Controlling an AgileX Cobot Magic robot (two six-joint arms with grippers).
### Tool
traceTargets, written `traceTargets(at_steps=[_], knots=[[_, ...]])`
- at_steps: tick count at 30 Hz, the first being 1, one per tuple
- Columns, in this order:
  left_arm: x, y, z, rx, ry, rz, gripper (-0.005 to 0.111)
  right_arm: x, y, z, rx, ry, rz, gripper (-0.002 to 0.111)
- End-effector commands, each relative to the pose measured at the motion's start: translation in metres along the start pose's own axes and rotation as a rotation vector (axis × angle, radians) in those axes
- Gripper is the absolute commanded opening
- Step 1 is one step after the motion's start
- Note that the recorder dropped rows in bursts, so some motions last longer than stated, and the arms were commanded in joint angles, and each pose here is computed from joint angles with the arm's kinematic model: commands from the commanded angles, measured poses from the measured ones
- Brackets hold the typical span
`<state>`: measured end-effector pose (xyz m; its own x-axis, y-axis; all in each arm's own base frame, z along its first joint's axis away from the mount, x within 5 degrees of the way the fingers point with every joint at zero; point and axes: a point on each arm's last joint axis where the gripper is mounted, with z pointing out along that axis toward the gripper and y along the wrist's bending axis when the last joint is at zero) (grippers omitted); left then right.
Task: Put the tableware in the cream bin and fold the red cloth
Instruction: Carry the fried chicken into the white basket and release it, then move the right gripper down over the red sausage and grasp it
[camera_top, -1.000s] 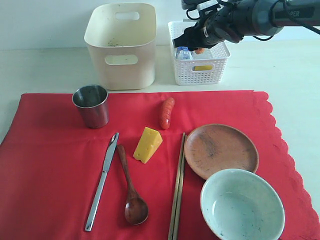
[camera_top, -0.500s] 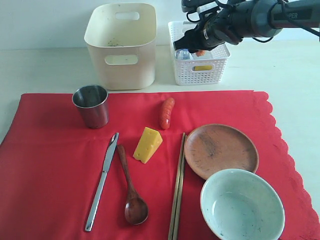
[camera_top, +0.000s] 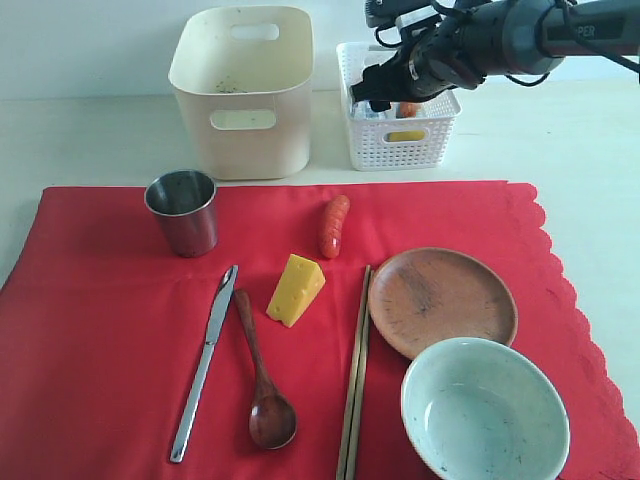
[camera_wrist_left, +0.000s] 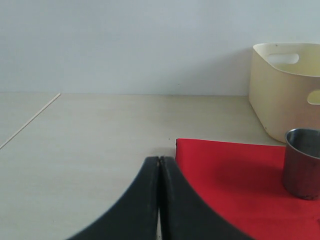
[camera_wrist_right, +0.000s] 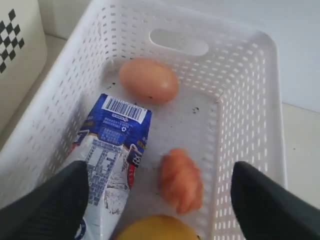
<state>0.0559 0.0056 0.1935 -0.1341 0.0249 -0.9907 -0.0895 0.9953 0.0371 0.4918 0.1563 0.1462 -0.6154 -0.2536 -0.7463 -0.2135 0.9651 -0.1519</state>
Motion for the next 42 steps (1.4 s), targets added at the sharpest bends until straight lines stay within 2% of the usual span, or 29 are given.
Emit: traceTargets(at_steps=[1, 8, 13, 19, 28, 31, 35, 42], knots=[[-0.001, 0.0, 0.0, 0.0, -0.009, -0.008, 0.0, -0.016, -0.011, -0.019, 0.052, 0.002, 0.027, 0.078], [-0.001, 0.0, 0.0, 0.0, -0.009, -0.008, 0.0, -0.039, -0.022, -0.061, 0.082, 0.028, 0.158, 0.078], [-0.001, 0.0, 0.0, 0.0, -0.009, -0.008, 0.0, -0.049, -0.027, -0.092, 0.06, 0.098, 0.092, 0.078], [-0.001, 0.0, 0.0, 0.0, -0.009, -0.008, 0.0, -0.046, -0.017, -0.109, -0.085, 0.21, 0.031, 0.078], [-0.001, 0.0, 0.0, 0.0, -0.009, -0.008, 0.0, -0.039, 0.016, -0.121, -0.465, 0.31, 0.037, 0.078], [-0.001, 0.0, 0.0, 0.0, -0.009, -0.008, 0.0, -0.037, 0.024, -0.126, -0.556, 0.333, 0.028, 0.078], [-0.001, 0.0, 0.0, 0.0, -0.009, -0.008, 0.0, -0.034, 0.04, -0.13, -0.572, 0.362, -0.032, 0.078], [-0.001, 0.0, 0.0, 0.0, -0.009, -0.008, 0.0, -0.029, 0.102, -0.15, -0.64, 0.345, -0.168, 0.078]])
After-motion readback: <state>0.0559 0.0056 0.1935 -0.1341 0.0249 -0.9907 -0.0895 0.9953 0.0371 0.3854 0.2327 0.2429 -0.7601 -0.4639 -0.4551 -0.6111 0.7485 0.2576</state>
